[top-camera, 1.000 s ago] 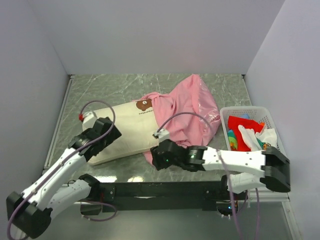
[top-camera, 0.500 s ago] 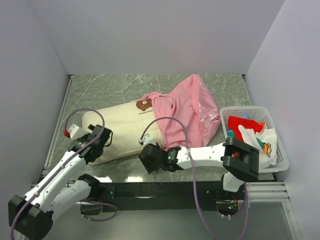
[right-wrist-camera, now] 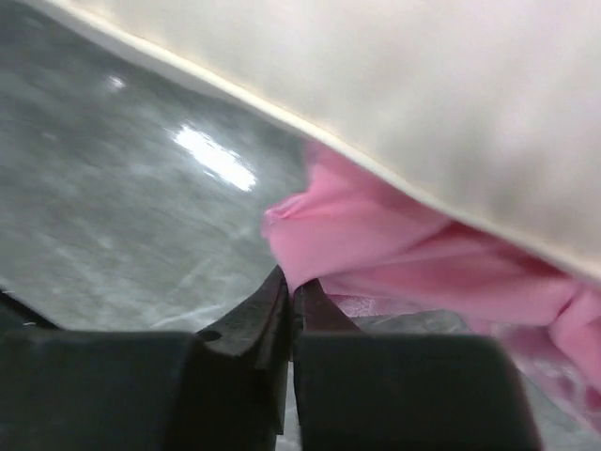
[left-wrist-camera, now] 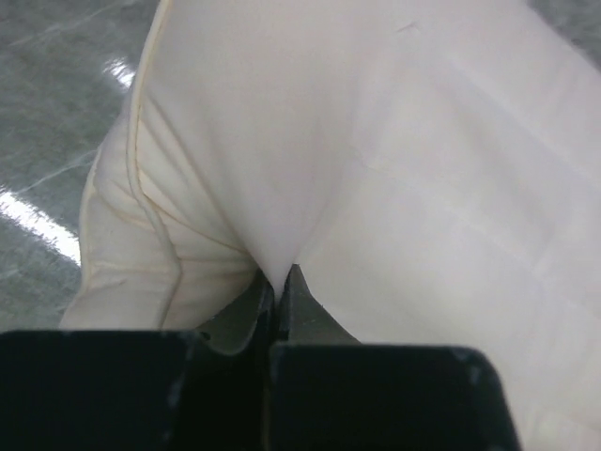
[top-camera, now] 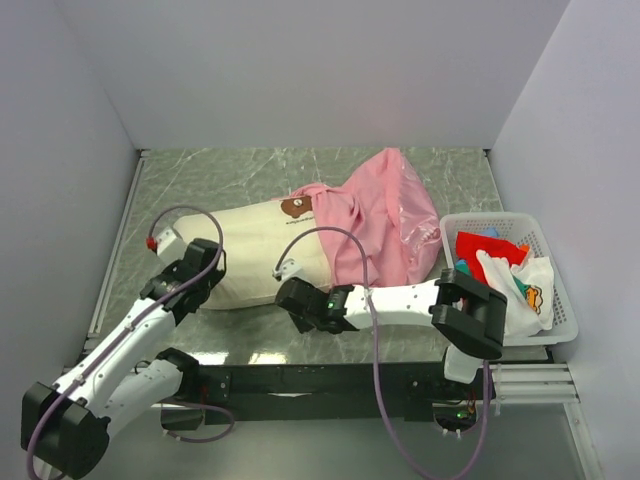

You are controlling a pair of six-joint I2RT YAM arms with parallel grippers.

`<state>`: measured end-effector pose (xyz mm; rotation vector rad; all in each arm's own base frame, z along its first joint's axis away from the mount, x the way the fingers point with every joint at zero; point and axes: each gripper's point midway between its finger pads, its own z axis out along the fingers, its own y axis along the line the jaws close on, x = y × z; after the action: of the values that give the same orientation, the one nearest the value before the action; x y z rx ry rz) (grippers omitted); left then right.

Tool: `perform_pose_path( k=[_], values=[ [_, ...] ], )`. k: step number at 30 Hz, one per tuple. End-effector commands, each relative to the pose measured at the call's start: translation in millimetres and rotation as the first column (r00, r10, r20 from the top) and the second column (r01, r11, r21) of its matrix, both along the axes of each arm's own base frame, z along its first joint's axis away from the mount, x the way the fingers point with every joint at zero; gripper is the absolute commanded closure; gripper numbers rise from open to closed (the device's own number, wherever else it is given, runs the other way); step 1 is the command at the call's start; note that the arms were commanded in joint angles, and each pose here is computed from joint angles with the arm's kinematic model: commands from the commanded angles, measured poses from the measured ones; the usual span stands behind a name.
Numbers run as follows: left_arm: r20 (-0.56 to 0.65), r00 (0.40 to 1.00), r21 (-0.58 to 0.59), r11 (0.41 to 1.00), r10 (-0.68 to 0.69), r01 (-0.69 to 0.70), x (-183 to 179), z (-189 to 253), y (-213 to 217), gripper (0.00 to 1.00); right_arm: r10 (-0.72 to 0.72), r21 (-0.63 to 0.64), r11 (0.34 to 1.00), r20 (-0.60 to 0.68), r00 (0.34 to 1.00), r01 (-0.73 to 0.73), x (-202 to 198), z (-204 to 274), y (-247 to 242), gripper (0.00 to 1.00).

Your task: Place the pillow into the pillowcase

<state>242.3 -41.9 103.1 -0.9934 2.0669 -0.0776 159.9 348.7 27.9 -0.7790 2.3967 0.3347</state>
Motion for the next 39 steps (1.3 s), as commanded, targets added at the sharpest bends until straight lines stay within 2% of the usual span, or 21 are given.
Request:
perform_pose_path(
  k=[1, 3, 7, 14, 16, 17, 19, 22, 23, 26, 30, 31, 33, 34, 36, 37, 38, 39],
  values=[
    [0.19, 0.971, -0.05, 0.986, -0.147, 0.159, 34.1, 89.4, -31.9, 0.99, 0.084, 0.149, 0.985, 0.046, 0.995, -0.09, -3.8, 59.7, 56.0, 1.0],
    [0.21, 0.962, -0.062, 0.98, -0.173, 0.19, 37.9, 103.0, -38.6, 0.99, 0.145, 0.203, 0.966, 0.071, 0.987, -0.157, -14.8, 90.0, 80.1, 1.0],
    [0.258, 0.941, -0.091, 0.964, -0.218, 0.249, 45.6, 120.8, -53.2, 0.99, 0.276, 0.284, 0.918, 0.044, 0.96, -0.277, -53.4, 110.5, 117.9, 1.0],
    [0.22, 0.945, -0.151, 0.949, -0.241, 0.278, 35.6, 97.4, -62.3, 0.99, 0.307, 0.306, 0.913, -0.084, 0.948, -0.269, -70.5, 57.4, 129.7, 0.98],
    [0.191, 0.956, -0.152, 0.955, -0.223, 0.253, 29.4, 84.0, -57.1, 0.99, 0.255, 0.257, 0.939, -0.075, 0.964, -0.228, -62.5, 52.0, 119.0, 0.88],
    [0.178, 0.961, -0.151, 0.959, -0.213, 0.241, 26.4, 79.2, -54.4, 0.99, 0.223, 0.252, 0.947, -0.064, 0.973, -0.201, -58.9, 58.8, 110.7, 0.71],
    [0.14, 0.97, -0.168, 0.961, -0.2, 0.222, 16.9, 60.2, -51.5, 0.99, 0.156, 0.212, 0.967, -0.045, 0.987, -0.143, -49.0, 66.9, 88.5, 0.5],
    [0.133, 0.973, -0.187, 0.959, -0.19, 0.213, 10.2, 44.6, -50.3, 0.99, 0.005, 0.225, 0.974, 0.021, 1.0, -0.01, -22.0, 109.1, 48.4, 0.34],
    [0.136, 0.971, -0.19, 0.957, -0.194, 0.218, 8.8, 43.0, -50.5, 0.99, -0.063, 0.265, 0.963, 0.064, 0.996, 0.044, -10.5, 136.6, 34.4, 0.32],
    [0.124, 0.972, -0.178, 0.959, -0.199, 0.219, 7.0, 38.6, -48.9, 0.99, -0.228, 0.259, 0.947, 0.12, 0.966, 0.192, 24.1, 167.8, -17.1, 0.23],
    [0.154, 0.964, -0.156, 0.958, -0.217, 0.24, 11.4, 58.0, -48.8, 0.79, -0.41, 0.197, 0.903, 0.14, 0.901, 0.381, 87.2, 165.3, -84.2, 0.23],
    [0.158, 0.963, -0.149, 0.959, -0.219, 0.243, 11.8, 61.8, -48.2, 0.57, -0.496, 0.172, 0.864, 0.143, 0.856, 0.472, 114.6, 159.1, -110.1, 0.23],
    [0.182, 0.958, -0.118, 0.963, -0.22, 0.243, 17.0, 76.1, -45.3, 0.38, -0.518, 0.167, 0.851, 0.113, 0.848, 0.498, 132.9, 150.2, -123.4, 0.24],
    [0.188, 0.958, -0.104, 0.965, -0.217, 0.239, 19.3, 81.1, -43.7, 0.23, -0.539, 0.166, 0.838, 0.098, 0.836, 0.521, 143.4, 144.3, -131.7, 0.25],
    [0.202, 0.957, -0.06, 0.973, -0.207, 0.223, 29.1, 95.2, -39.1, 0.14, -0.586, 0.179, 0.805, 0.084, 0.806, 0.566, 165.1, 136.5, -153.1, 0.25],
    [0.203, 0.957, -0.041, 0.975, -0.206, 0.219, 33.6, 99.0, -38.2, 0.07, -0.581, 0.173, 0.806, 0.051, 0.812, 0.566, 169.4, 127.9, -154.1, 0.25],
    [0.175, 0.964, -0.015, 0.978, -0.202, 0.208, 41.0, 94.2, -37.4, 0.05, -0.609, 0.176, 0.785, 0.036, 0.793, 0.595, 181.1, 124.2, -167.9, 0.25],
    [0.167, 0.962, 0.014, 0.976, -0.215, 0.215, 47.2, 98.4, -36.5, 0.03, -0.6, 0.19, 0.788, 0.023, 0.8, 0.586, 186.5, 122.8, -166.2, 0.26]
  ],
)
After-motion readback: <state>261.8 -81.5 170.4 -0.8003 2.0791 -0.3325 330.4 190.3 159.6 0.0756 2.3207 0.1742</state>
